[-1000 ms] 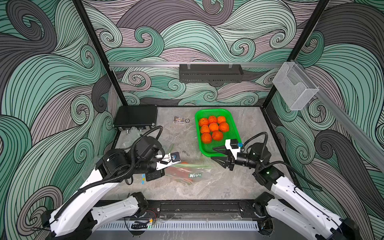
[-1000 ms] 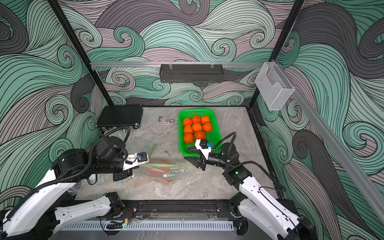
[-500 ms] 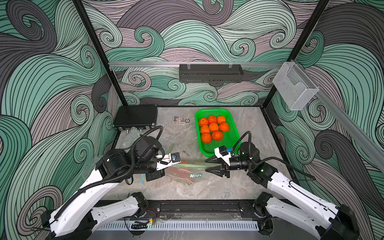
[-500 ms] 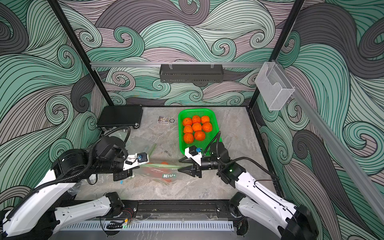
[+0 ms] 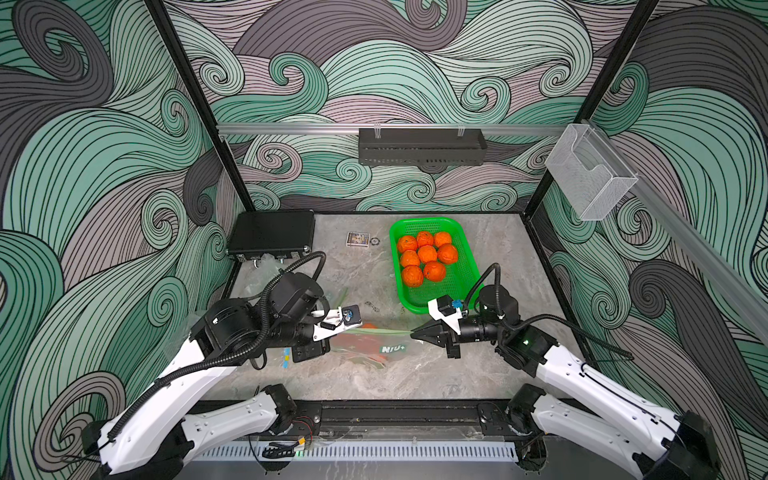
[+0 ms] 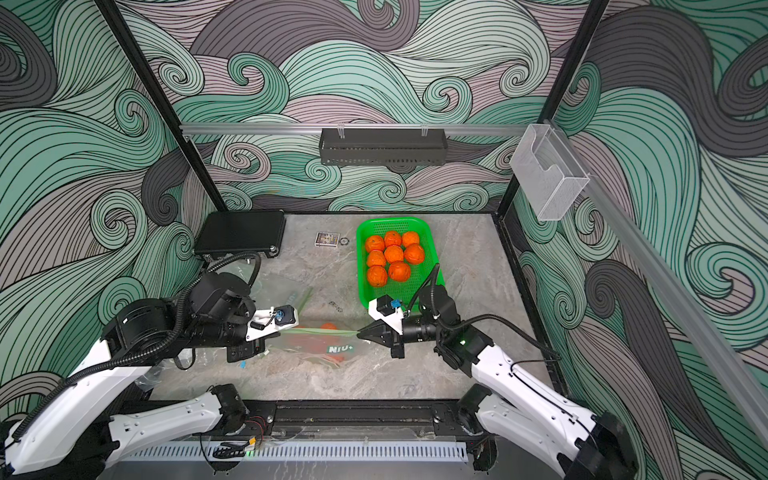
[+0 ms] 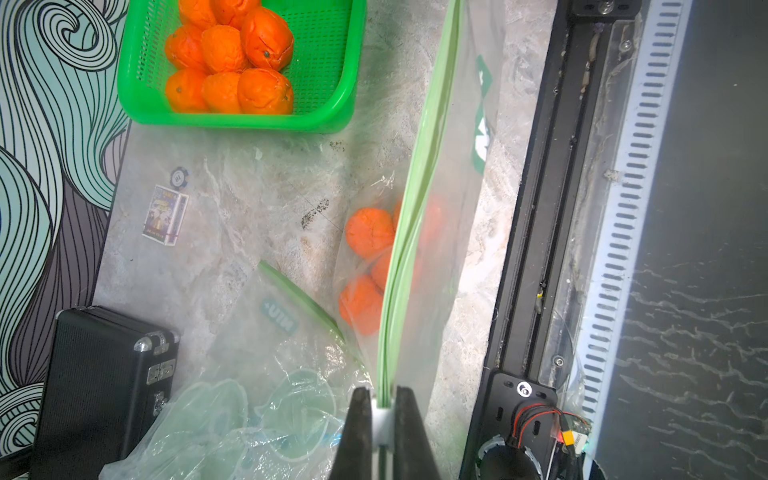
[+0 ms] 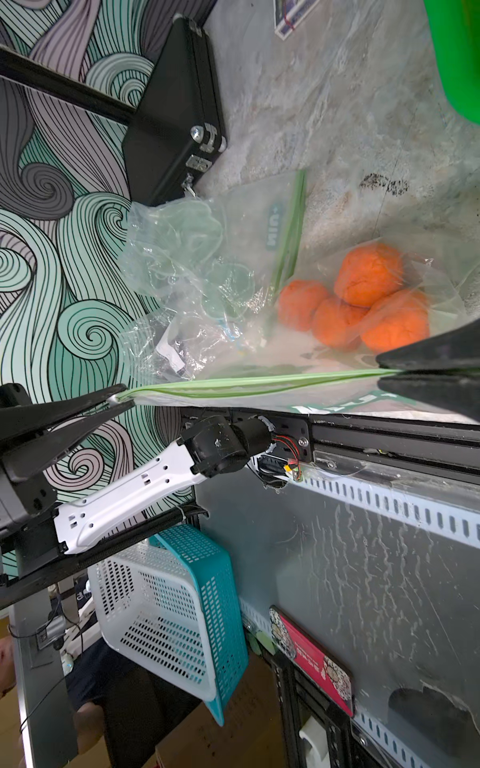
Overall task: Open the zip-top bag and take out the orange
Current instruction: Unzip the zipper on the zipper food storage bag.
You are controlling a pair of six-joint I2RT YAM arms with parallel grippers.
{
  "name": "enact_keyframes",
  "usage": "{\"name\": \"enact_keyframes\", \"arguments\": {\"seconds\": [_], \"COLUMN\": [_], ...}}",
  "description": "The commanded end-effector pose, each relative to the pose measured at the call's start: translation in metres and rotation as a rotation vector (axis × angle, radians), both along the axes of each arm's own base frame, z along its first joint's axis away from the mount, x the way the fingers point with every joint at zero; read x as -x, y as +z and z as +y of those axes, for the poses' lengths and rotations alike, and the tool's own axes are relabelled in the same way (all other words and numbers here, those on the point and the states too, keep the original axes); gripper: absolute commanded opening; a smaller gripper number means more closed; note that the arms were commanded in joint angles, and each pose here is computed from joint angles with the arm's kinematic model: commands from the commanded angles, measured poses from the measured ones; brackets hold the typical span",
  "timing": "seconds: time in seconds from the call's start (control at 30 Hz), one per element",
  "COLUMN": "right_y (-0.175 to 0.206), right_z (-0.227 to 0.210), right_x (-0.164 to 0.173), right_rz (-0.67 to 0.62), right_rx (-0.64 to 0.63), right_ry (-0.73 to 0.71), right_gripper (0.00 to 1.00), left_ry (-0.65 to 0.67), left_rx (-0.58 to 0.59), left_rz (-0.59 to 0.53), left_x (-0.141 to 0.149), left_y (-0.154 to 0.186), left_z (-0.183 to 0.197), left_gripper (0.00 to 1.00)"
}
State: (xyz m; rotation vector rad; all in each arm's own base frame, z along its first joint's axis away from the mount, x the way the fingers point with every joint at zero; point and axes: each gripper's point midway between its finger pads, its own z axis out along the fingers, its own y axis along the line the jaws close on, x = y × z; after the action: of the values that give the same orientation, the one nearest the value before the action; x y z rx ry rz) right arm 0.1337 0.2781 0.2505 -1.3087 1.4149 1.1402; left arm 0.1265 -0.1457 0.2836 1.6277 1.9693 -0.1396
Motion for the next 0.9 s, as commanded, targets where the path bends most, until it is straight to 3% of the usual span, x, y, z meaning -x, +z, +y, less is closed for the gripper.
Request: {"name": "enact_keyframes", "arguments": {"seconds": [0.0, 0.27, 0.87], "right_y": [0.016, 0.021, 0.016], "right_z": [-0.009, -0.02, -0.022], "right_x": [-0.018, -0.035, -0.04], "right_rz": [-0.057, -0.071, -0.066], "right_rx": [-0.022, -0.039, -0.029], "right_ry": [-0.095, -0.184, -0.212], "right_gripper": [0.0, 0.0, 0.0], "left_ry": [0.014, 0.029, 0.05], "left_rx": [-0.024, -0.035, -0.043], "left_rz": [0.003, 0.007, 0.011], "left_x": [0.006, 0.006, 0.008], "left_y": [-0.001, -0.002, -0.003], "left_z": [0.012, 0.015, 0.021], "left_gripper": [0.0, 0.0, 0.01]}}
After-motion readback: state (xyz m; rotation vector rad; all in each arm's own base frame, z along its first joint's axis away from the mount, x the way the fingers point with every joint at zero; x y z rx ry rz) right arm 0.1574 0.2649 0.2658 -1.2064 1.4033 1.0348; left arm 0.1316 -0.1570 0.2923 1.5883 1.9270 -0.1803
